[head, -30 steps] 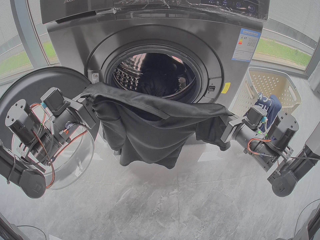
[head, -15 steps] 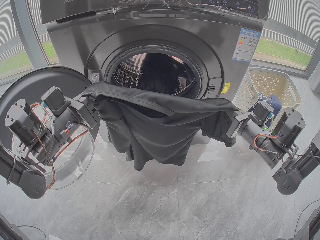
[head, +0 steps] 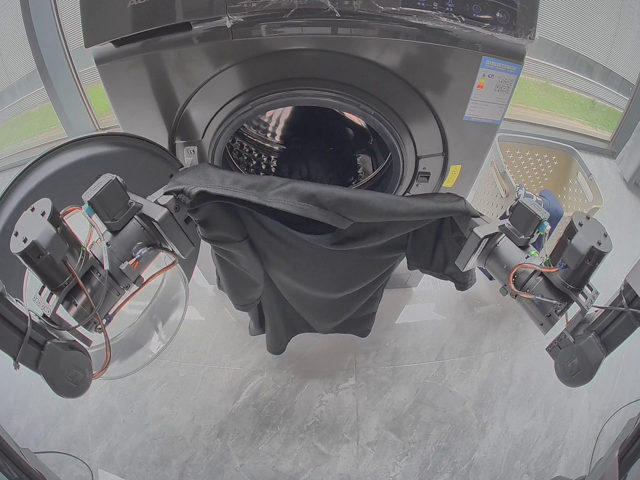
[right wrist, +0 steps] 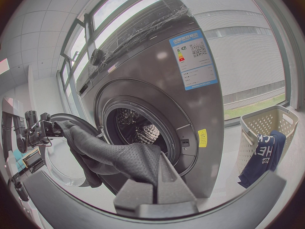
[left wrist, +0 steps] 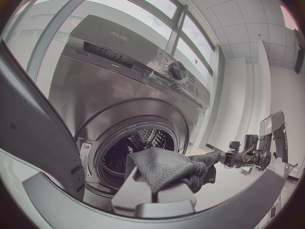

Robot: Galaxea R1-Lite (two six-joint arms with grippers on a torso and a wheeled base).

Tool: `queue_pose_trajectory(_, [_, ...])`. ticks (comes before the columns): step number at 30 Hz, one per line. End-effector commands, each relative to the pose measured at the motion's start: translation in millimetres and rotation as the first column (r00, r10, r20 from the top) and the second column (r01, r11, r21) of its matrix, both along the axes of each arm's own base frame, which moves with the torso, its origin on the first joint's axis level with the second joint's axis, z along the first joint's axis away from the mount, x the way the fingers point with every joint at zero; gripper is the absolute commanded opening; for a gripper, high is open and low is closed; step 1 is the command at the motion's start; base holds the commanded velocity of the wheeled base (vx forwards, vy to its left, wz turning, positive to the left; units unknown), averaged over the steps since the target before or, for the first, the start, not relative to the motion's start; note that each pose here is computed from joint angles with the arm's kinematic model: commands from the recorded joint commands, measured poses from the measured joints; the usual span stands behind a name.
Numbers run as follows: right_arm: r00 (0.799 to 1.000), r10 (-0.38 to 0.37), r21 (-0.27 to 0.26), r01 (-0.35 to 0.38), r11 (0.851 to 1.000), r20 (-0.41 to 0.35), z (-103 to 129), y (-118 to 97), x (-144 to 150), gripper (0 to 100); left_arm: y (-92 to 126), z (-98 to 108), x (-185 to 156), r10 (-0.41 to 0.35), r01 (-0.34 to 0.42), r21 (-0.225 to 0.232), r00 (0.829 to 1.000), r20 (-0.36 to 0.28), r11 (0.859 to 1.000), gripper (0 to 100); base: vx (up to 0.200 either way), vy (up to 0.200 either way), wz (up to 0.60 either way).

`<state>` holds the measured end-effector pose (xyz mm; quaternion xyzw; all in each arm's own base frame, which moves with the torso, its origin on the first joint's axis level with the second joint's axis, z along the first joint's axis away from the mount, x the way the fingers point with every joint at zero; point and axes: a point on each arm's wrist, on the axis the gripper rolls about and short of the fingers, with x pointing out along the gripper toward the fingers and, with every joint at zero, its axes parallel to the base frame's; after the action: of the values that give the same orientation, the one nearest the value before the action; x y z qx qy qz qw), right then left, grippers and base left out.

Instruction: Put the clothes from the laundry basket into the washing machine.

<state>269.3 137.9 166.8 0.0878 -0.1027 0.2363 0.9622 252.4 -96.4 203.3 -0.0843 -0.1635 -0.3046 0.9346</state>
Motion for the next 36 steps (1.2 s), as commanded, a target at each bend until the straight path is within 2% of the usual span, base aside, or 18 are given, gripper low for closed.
queue_pose_trajectory(1, [1.000,0.009,-0.001,-0.009,1.000,-0.003,-1.4,3.0,-0.3,0,-3.2,-2.9,-0.6,-0.012,0.012,0.004,1.000,-0.011,1.000,0,0.000,0.000,0.00])
queue_pose_trajectory(5, [0.998,0.054,-0.001,-0.054,0.999,-0.011,-3.1,17.7,-7.9,0,-21.0,-8.4,-0.3,-0.068,0.068,0.010,0.997,-0.028,0.998,0,0.000,0.000,0.00])
queue_pose_trajectory(9, [0.994,0.095,-0.020,-0.096,0.995,-0.053,-16.7,35.8,-14.5,0,-39.2,-2.8,5.6,-0.116,0.116,-0.002,0.993,0.000,0.993,0,0.000,0.000,0.00])
queue_pose_trajectory(10, [0.992,0.095,-0.036,-0.098,0.994,-0.087,-32.1,45.1,-10.6,0,-48.5,-0.6,9.8,-0.137,0.137,-0.009,0.991,0.014,0.991,0,0.000,0.000,0.00])
queue_pose_trajectory(13, [0.986,0.093,-0.071,-0.104,0.992,-0.140,-54.0,54.5,-4.0,0,-63.3,-5.4,14.4,-0.172,0.172,-0.007,0.985,0.006,0.985,0,0.000,0.000,0.00])
queue_pose_trajectory(18, [0.972,0.105,-0.112,-0.131,0.985,-0.211,-82.3,65.4,-1.3,0,-74.3,-29.1,21.5,-0.189,0.191,0.022,0.980,-0.062,0.981,0,0.000,0.000,0.00])
queue_pose_trajectory(23, [0.969,0.119,-0.111,-0.146,0.983,-0.219,-85.7,70.1,-2.1,0,-76.3,-32.7,23.0,-0.192,0.194,0.024,0.979,-0.073,0.981,0,0.000,0.000,0.00])
queue_pose_trajectory(24, [0.967,0.122,-0.111,-0.149,0.983,-0.222,-86.1,70.8,-2.9,100,-77.1,-31.9,22.4,-0.195,0.197,0.023,0.978,-0.070,0.980,0,0.000,0.000,0.00])
queue_pose_trajectory(29, [0.952,0.130,-0.149,-0.177,0.973,-0.278,-101.6,71.9,-13.7,100,-79.1,-29.0,20.9,-0.203,0.205,0.020,0.977,-0.060,0.979,0,0.000,0.000,0.00])
queue_pose_trajectory(30, [0.924,0.123,-0.206,-0.208,0.956,-0.361,-127.4,70.9,-23.4,100,-78.8,-26.0,20.5,-0.202,0.203,0.016,0.978,-0.050,0.979,0,0.000,0.000,0.00])
queue_pose_trajectory(34, [0.886,0.102,-0.260,-0.241,0.935,-0.453,-154.9,66.6,-34.3,100,-77.0,-16.2,18.5,-0.201,0.201,0.001,0.979,-0.021,0.980,0,0.000,0.000,0.00])
queue_pose_trajectory(36, [0.877,0.094,-0.272,-0.246,0.930,-0.472,-161.5,65.6,-35.5,100,-75.2,-10.8,15.8,-0.198,0.198,-0.008,0.980,-0.007,0.980,0,0.000,0.000,0.00])
